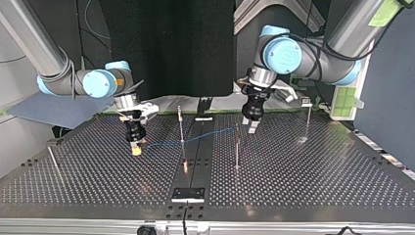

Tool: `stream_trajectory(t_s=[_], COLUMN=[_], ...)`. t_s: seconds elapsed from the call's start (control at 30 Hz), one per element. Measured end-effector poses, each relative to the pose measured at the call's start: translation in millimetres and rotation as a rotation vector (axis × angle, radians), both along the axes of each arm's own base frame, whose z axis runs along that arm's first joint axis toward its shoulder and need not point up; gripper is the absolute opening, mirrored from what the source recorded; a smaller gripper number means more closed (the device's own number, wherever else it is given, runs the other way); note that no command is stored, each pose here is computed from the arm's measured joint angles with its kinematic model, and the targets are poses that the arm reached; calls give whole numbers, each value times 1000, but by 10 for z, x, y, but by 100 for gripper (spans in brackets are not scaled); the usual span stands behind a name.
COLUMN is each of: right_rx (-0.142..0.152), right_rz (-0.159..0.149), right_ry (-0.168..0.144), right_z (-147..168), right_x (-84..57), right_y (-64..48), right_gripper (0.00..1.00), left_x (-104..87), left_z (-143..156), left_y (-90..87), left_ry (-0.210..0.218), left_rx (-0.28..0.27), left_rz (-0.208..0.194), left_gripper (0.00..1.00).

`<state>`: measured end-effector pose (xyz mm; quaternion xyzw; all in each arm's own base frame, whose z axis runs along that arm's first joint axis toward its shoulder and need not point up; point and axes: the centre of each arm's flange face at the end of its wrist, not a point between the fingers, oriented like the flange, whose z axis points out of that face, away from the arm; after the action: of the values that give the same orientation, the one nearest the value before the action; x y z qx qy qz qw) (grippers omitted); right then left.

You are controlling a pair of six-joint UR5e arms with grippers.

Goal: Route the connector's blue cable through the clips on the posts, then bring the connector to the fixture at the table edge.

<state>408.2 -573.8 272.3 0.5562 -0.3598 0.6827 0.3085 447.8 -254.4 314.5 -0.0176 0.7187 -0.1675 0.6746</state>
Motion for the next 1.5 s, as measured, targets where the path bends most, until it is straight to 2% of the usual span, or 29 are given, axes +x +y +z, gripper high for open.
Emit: stream_trajectory(t_s=[0.17, 0.3, 0.7, 1.5], right_rx=[0, 1, 1, 6], right_rz=[0, 0, 1, 0], right_ry=[0, 0, 1, -4], right_z=[0, -2, 12, 15], right_x=[1, 1, 9, 0], right_y=[1, 2, 1, -8], right_gripper=[0, 0, 0, 0], left_x=[-12, -23, -74, -140], left_z=[2, -2, -33, -131], left_y=[-47, -63, -58, -65], left_ry=[0, 5, 32, 41], left_rx=[-7, -7, 16, 15], left_rz=[-44, -59, -19, -18], left_gripper=[100, 100, 100, 100])
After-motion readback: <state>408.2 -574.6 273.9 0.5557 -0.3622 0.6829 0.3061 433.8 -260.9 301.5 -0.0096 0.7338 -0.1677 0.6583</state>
